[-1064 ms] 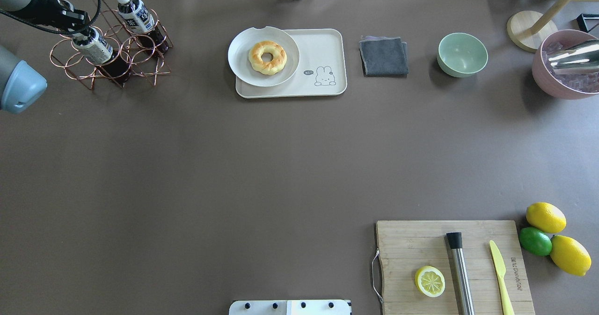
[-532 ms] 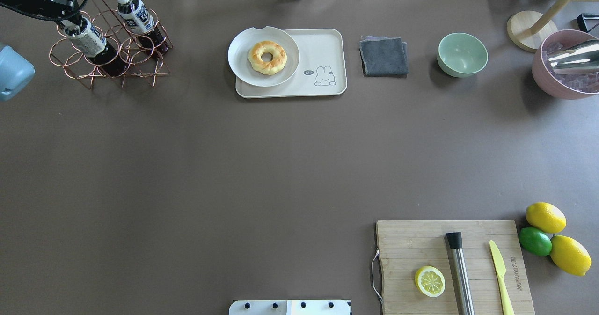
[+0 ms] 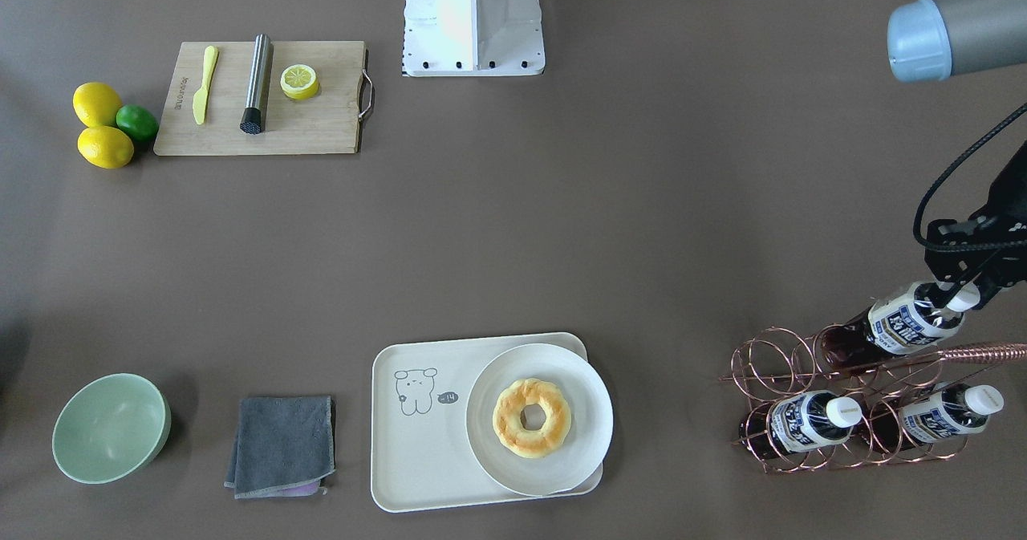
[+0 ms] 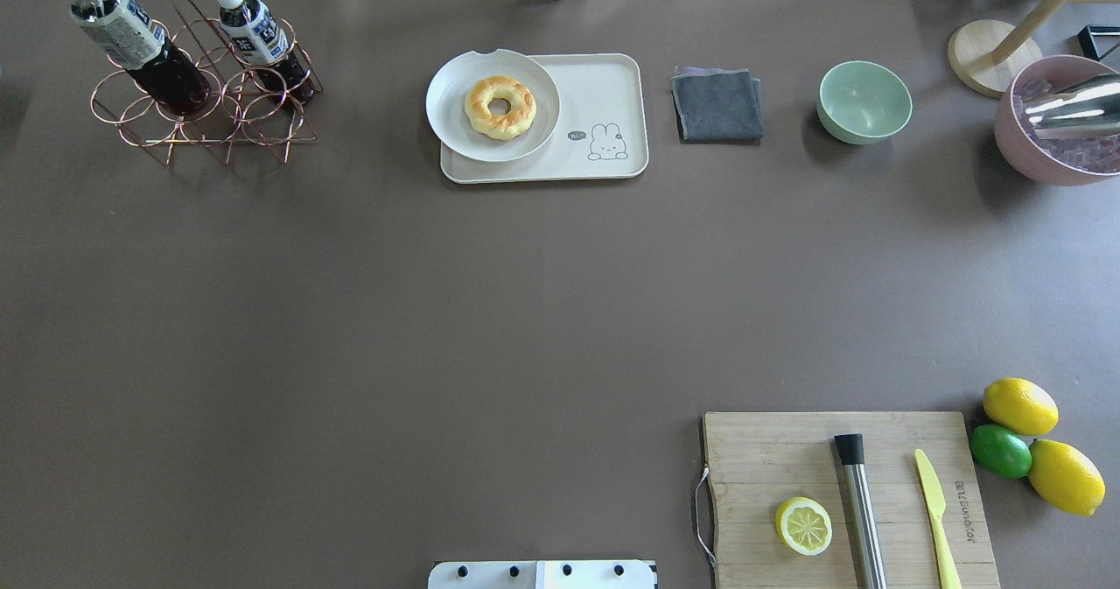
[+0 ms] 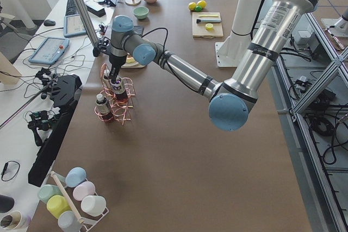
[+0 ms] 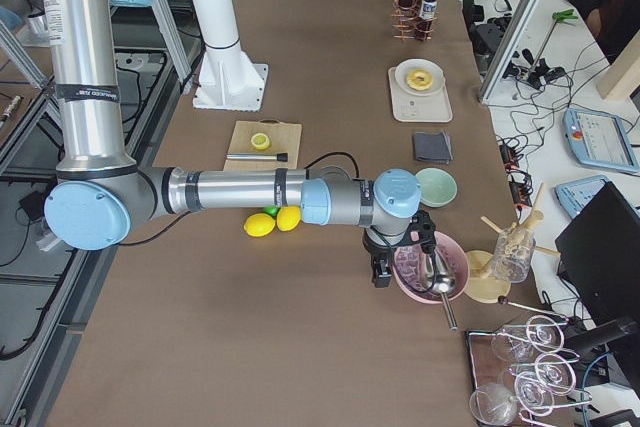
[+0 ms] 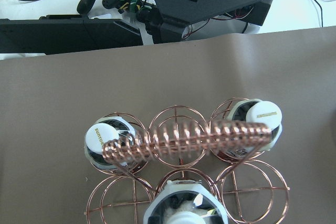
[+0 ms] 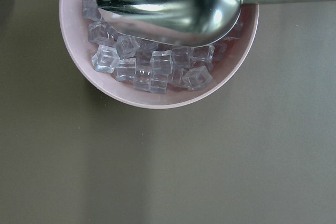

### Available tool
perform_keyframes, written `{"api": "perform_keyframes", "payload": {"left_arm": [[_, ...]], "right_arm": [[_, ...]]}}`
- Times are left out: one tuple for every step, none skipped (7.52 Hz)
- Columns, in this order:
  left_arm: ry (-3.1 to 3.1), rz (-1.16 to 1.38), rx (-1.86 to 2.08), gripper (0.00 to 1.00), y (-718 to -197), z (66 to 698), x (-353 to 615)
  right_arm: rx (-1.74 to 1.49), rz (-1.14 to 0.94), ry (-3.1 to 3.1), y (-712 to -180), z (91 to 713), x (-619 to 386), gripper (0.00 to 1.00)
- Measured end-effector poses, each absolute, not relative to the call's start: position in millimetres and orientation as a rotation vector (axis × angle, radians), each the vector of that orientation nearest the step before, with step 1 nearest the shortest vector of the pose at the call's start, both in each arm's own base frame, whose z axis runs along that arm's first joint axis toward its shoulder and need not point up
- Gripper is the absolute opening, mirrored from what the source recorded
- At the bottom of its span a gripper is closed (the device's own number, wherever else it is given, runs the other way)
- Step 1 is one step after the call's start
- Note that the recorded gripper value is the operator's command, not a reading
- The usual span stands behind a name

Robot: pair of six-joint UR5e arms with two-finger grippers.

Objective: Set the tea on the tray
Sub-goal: 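Lift the tea bottle up out of the copper rack with the left gripper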

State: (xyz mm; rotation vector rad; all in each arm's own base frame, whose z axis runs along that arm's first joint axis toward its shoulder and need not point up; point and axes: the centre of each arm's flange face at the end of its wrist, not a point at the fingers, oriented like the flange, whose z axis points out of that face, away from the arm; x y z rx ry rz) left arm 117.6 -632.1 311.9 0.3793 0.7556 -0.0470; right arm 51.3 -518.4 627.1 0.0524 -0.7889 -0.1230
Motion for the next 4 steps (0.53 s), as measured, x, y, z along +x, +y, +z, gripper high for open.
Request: {"api": "perform_keyframes", "payload": {"left_arm": [[0.748,-0.046,0.383,0.00,-620.8,288.6,108.9],[0.744,-0.046,0.388,0.00,-611.7,274.5,103.3],[0.742,-0.050,0.393,0.00,-604.2,264.9,97.4],[0.739,-0.057,0.394,0.00,-596.5,256.6,93.3]], "right_arm": [[0.052,-0.123,-0.789,-518.3,627.3,51.0,1.00],[0.051,-0.124,-0.789,-518.1,627.7,50.8,1.00],[0.050,-0.124,-0.789,-518.0,628.5,50.6,1.00],[0.048,-0.125,-0.789,-517.9,629.5,50.6,1.00]]}}
